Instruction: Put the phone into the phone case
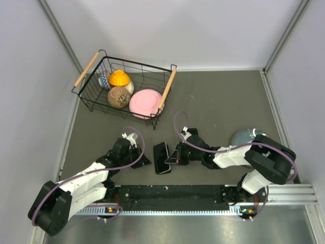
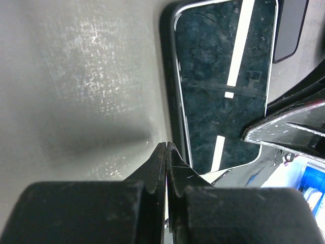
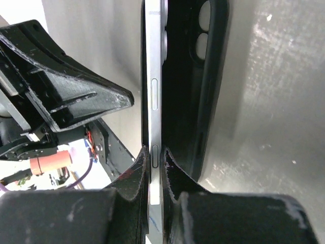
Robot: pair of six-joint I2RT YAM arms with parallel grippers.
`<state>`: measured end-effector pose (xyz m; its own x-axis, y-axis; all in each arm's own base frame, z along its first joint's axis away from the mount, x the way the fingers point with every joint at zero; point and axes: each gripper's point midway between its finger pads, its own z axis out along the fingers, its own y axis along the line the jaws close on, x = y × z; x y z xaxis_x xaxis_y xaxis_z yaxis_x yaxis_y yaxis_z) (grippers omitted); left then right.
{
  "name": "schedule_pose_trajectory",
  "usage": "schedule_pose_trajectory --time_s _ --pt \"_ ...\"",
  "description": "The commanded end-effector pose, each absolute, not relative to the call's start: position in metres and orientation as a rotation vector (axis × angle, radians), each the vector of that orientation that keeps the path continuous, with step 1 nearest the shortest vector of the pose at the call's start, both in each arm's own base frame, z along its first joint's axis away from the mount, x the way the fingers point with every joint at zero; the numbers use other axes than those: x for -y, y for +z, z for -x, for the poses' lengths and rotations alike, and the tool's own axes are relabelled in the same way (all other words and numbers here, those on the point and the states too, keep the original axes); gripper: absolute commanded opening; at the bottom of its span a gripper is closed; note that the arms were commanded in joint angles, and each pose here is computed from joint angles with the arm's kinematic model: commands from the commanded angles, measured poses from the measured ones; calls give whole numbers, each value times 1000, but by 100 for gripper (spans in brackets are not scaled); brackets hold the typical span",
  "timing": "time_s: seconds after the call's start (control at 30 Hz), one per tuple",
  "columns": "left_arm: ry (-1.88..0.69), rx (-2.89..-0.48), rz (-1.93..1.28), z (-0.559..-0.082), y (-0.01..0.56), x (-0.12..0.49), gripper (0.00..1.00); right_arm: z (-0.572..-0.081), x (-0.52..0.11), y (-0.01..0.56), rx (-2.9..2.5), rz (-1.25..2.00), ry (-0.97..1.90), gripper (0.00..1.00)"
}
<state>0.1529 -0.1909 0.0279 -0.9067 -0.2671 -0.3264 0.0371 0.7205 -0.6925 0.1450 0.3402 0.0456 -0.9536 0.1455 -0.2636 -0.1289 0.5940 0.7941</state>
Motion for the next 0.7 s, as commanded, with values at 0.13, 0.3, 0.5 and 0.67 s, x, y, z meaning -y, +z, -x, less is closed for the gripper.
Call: schedule_pose_trajectory --time_s 0.13,0.3,0.5,0.67 --pt "-1111 -2463 210 -153 29 206 0 -145 -343 38 -2490 -95 1404 0" --pt "-1091 -2503 190 -147 22 210 0 -147 -344 44 -2468 -114 1429 0" --pt "-1097 -2522 197 -141 18 217 0 -146 -342 44 -2450 -181 1478 0" --pt "-1095 -2530 173 -140 20 224 0 -142 -345 37 -2487 -171 1471 0"
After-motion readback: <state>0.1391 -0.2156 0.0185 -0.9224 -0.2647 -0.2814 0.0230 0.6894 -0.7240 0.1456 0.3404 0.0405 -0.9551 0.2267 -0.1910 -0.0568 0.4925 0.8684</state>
